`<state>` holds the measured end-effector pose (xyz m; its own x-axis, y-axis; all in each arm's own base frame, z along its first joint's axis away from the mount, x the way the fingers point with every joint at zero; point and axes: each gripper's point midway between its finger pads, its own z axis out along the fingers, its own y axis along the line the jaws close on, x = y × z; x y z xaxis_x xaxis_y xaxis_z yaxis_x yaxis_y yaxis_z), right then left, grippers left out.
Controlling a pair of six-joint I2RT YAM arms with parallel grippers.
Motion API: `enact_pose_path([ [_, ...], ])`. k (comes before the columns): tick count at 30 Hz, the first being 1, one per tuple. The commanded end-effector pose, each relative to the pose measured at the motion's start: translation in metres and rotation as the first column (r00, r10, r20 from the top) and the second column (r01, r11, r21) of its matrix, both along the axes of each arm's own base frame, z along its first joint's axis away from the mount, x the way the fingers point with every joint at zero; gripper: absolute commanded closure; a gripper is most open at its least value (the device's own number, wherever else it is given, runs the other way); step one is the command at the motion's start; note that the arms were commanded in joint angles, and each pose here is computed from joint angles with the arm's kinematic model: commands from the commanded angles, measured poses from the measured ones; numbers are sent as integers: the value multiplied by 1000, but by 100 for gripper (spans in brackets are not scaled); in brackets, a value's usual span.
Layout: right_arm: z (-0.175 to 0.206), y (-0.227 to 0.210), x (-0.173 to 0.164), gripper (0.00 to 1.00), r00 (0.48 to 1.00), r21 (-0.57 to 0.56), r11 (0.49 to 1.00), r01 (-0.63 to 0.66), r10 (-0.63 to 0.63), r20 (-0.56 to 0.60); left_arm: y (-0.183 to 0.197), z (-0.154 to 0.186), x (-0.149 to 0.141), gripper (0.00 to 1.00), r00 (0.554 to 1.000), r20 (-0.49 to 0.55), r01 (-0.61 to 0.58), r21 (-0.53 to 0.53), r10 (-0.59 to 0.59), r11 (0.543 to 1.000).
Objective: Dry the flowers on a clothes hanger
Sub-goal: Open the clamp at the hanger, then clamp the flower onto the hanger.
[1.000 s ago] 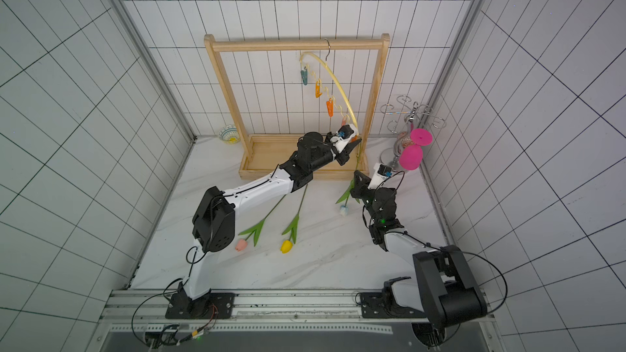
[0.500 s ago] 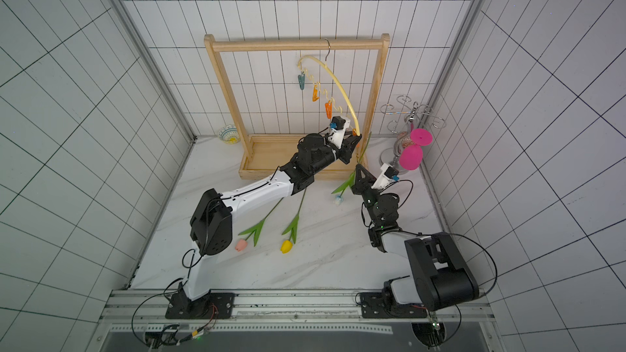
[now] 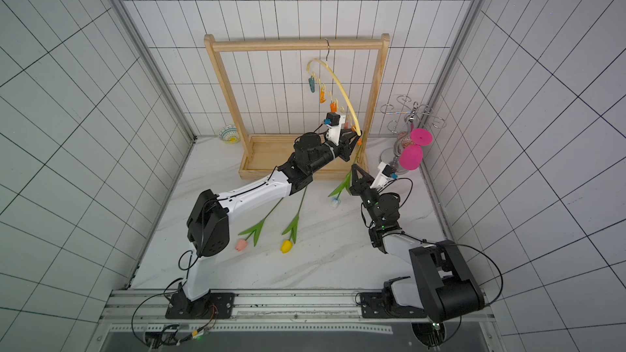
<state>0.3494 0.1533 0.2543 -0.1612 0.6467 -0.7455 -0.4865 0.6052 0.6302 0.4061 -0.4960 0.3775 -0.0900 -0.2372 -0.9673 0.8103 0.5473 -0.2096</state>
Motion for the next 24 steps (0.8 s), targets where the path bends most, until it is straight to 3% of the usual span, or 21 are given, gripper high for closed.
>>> enact_pose_path([
  [1, 31, 11, -6, 100, 995, -11, 999, -52, 52, 87, 7, 23, -8, 76, 999, 32, 26, -47, -24, 999],
  [8, 39, 16, -14, 100, 989, -64, 995, -78, 85, 119, 8, 21, -5, 76, 999, 11, 38, -68, -38, 997],
  [12, 42, 9, -12, 100, 993, -78, 996, -31, 39, 112, 9, 19, -4, 76, 999, 4, 40, -71, -40, 997],
  [19, 10, -11, 3, 100, 995, -128, 987, 94, -97, -21, 14, 28, -3, 76, 999, 11, 41, -112, -40, 993],
  [24, 24, -14, -5, 100, 994, -96, 991, 96, -90, 60, 14, 27, -2, 76, 999, -9, 48, -129, -49, 991],
])
